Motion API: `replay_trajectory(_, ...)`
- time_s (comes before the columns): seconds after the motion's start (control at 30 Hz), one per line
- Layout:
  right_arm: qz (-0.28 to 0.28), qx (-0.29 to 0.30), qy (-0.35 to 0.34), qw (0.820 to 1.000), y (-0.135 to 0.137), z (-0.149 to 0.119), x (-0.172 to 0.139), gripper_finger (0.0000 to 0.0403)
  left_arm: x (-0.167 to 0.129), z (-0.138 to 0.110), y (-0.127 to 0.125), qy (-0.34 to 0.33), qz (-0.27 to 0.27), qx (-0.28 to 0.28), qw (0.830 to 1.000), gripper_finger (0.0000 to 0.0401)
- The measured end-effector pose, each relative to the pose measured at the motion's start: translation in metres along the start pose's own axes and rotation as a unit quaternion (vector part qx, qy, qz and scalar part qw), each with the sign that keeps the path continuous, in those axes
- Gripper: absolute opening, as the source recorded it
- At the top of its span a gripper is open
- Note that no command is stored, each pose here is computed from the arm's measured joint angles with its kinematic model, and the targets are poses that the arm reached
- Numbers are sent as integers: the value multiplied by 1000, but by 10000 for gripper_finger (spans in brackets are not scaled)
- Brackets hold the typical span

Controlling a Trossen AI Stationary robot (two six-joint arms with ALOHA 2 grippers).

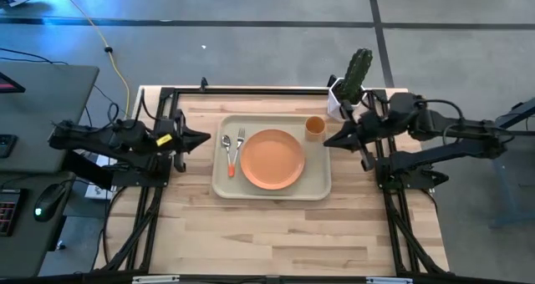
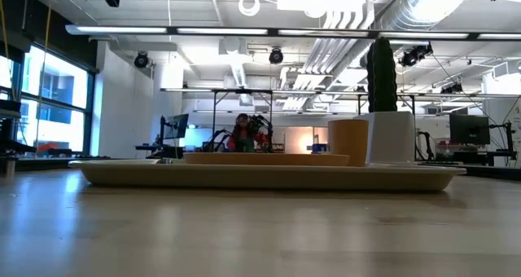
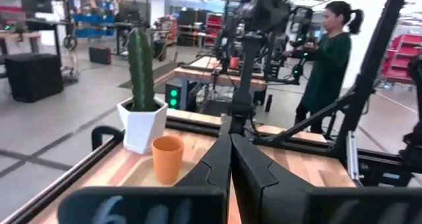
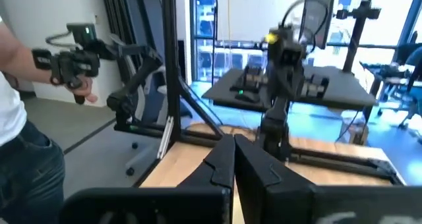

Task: Pick and place plate/cup/fork/spoon on tray
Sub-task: Return to Home Position

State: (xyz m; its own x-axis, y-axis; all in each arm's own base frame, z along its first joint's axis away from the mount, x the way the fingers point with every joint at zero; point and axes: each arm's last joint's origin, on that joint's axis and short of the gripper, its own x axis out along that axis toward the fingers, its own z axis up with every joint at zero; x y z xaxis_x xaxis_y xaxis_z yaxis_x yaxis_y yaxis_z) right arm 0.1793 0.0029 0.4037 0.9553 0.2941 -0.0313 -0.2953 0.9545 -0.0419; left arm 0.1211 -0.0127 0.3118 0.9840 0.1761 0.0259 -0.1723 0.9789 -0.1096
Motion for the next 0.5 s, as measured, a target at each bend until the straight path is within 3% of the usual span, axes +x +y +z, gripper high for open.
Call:
replay_trajectory(0.13, 0, -4, -14, 1000, 1, 0, -3, 0, 1, -7, -3, 6, -8, 0, 1000, 0)
replay_trajectory(0.33, 2, 4, -66, 998, -2, -37, 10, 0, 2, -8, -2, 5, 20, 5, 1000, 0)
replay_trajectory(0.5, -108, 48, -129, 985, -12, -69, 11, 0, 5, -12, -1, 21, 37, 12, 999, 3)
